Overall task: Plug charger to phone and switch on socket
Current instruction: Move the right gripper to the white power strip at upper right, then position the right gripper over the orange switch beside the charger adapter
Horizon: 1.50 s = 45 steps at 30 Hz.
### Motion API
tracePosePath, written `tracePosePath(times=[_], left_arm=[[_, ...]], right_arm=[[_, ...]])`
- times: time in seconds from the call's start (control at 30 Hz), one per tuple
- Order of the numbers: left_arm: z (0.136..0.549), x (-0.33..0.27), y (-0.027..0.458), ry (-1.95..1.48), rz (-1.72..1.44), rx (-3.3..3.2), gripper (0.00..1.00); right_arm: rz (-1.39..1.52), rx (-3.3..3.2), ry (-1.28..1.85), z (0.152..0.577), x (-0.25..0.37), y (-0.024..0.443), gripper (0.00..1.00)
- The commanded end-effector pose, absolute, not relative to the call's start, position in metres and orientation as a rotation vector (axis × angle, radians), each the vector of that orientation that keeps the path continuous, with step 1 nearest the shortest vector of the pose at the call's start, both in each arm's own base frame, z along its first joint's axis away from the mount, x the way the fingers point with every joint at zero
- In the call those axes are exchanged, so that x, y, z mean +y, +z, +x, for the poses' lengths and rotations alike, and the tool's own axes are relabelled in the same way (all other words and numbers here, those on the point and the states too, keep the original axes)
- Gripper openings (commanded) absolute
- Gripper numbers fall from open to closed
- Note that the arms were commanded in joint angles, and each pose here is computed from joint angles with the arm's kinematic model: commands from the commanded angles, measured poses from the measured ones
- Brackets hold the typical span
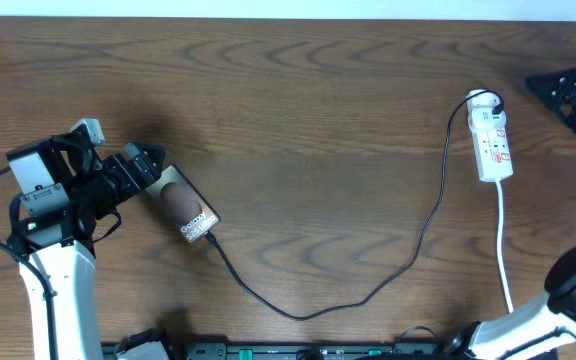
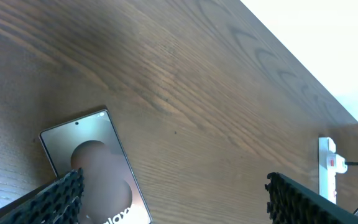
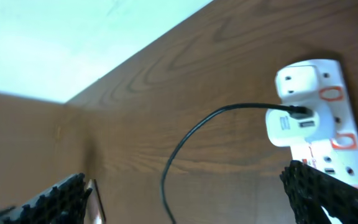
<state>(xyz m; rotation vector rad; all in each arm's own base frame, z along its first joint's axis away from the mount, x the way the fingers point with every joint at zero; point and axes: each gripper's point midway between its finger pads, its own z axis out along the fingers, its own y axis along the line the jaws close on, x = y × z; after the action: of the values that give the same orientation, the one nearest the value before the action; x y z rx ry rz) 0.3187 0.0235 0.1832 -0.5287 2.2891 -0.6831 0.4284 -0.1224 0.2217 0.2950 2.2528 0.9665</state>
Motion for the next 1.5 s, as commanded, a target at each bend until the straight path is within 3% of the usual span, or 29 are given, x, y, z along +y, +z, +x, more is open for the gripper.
tracePosePath(times=[0.0,0.47,1.0,1.47], left_arm=[[0.319,0.021,0.185,-0.684,-0.493,2.288,0.92],[0.319,0.021,0.185,-0.685,-0.495,2.29,0.92],[0.315,0.02,0.182,-0.693,-0.509,2.308,0.92],[0.318,0.021,0.168,-0.71,-0.54,2.347,0.92]], right_arm=[[0.123,2.221,1.022,0.436,-0.111,0.205,0.99],[0.214,2.592,0.65,0.43,-0.146,0.112,0.99],[0.218,2.648,0.661,0.447,-0.129,0.075,0.98],[0.203,2.633,0.678,0.451,-0.126,0.073,0.98]])
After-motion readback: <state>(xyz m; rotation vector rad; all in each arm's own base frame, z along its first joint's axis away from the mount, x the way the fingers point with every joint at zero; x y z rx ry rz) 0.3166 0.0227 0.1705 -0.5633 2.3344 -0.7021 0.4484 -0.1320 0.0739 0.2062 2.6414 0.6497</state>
